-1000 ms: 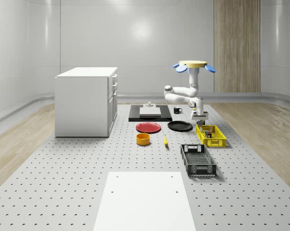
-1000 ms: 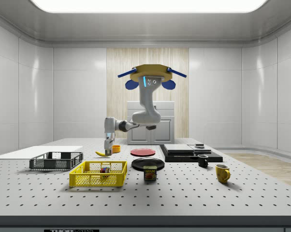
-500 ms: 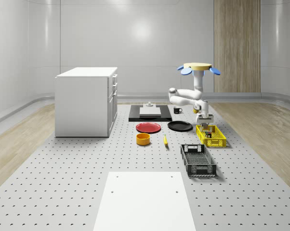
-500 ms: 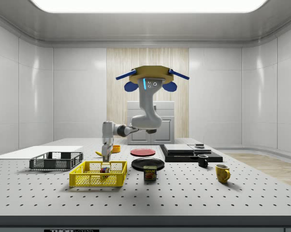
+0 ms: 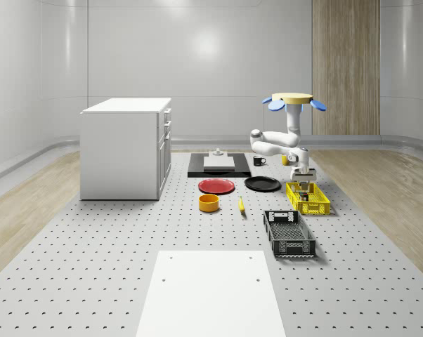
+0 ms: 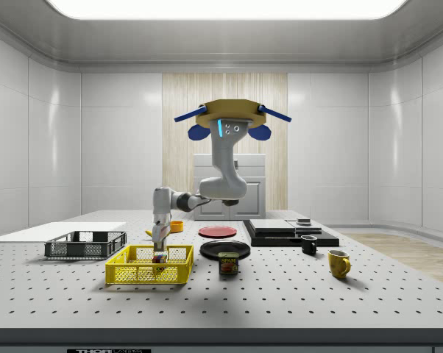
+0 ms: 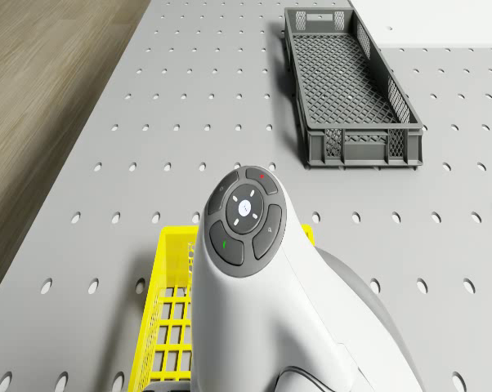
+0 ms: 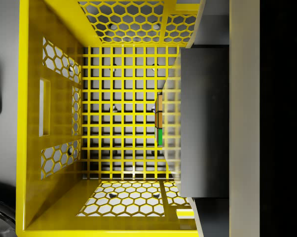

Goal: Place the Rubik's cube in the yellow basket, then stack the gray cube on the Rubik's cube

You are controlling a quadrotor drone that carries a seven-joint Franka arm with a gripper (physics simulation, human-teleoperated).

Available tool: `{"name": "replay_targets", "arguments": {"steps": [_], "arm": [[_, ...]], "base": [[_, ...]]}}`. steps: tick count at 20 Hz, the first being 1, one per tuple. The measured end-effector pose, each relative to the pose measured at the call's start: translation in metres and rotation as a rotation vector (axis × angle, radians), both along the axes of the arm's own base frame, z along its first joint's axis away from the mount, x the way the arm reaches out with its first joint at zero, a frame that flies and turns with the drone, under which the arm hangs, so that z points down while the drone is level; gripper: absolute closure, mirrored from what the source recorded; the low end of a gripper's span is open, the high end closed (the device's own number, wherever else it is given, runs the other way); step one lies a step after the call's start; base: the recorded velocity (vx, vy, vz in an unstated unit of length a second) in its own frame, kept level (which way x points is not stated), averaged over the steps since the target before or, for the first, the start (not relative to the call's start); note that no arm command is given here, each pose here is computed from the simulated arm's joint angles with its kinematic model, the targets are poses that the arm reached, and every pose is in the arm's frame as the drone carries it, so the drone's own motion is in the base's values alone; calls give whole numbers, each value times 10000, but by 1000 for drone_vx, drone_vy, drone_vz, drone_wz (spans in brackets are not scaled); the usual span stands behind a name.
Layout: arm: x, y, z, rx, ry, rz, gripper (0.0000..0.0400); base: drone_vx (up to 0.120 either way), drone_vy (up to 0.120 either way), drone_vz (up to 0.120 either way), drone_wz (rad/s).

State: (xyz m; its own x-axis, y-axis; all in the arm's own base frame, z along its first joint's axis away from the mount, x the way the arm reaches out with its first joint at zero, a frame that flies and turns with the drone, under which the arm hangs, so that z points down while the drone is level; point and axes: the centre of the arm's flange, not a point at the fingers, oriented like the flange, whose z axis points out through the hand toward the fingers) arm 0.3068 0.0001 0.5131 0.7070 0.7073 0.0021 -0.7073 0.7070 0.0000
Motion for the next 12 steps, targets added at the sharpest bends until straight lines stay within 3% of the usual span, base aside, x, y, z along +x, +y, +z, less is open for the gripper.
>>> {"name": "replay_targets", "arguments": {"steps": [10,12], "arm": [[0,0,203,0,-1,1,150],[0,0,215,0,-1,1,91]], "base": [[0,0,0,0],[0,0,0,0]]}}
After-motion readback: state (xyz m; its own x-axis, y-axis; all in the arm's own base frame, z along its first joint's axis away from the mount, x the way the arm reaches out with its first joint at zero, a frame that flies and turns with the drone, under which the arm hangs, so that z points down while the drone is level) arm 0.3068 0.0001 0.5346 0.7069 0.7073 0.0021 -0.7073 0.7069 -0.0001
